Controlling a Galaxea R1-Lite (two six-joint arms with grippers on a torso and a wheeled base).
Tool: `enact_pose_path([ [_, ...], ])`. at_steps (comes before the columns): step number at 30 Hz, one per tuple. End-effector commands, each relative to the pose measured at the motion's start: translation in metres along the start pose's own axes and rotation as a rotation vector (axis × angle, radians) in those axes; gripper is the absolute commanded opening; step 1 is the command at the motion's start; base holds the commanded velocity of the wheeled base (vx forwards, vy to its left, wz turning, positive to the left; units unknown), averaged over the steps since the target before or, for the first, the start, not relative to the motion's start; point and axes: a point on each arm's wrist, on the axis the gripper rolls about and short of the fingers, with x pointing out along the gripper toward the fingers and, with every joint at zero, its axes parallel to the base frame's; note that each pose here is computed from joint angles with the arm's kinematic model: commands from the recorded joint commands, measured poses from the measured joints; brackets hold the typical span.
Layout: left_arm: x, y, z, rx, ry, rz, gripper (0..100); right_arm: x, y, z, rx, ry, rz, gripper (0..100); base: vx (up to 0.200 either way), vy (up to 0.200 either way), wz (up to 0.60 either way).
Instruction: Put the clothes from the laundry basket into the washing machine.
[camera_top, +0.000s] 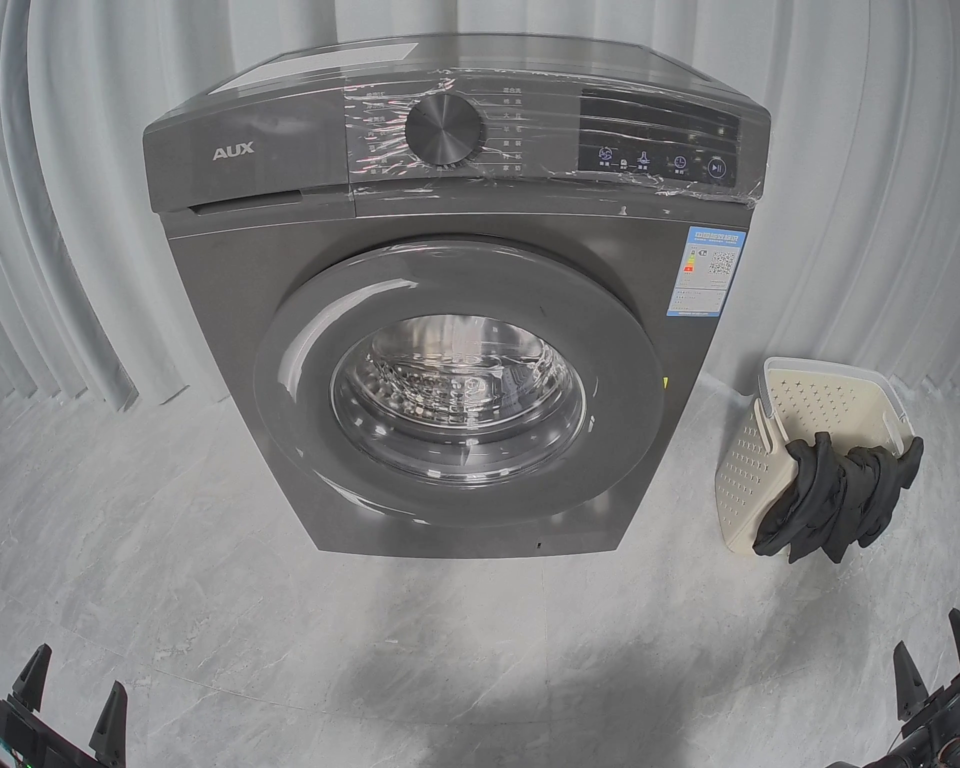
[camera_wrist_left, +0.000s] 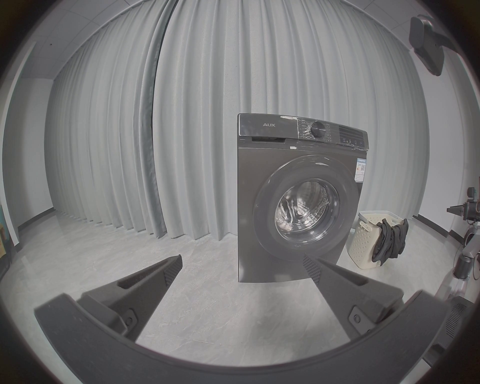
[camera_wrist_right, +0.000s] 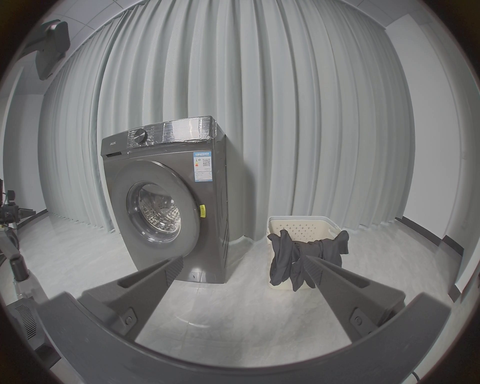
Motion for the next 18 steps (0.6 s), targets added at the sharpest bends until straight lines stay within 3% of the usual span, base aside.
enact_pose_path([
  [1,0.0003,0.0000,-0.0047,0.000,0.004,0.001,100,0.0000,0.0000,-0.0053,0.000,0.002,0.000,100,0.000,-0.200,0.00],
  [6,0.0003,0.0000,-0.0047,0.000,0.004,0.001,100,0.0000,0.0000,-0.0053,0.000,0.002,-0.001,100,0.000,-0.200,0.00],
  [18,0.0001,0.0000,-0.0048,0.000,0.002,0.001,100,0.0000,0.0000,-0.0053,0.000,0.002,0.000,100,0.000,0.000,0.00],
])
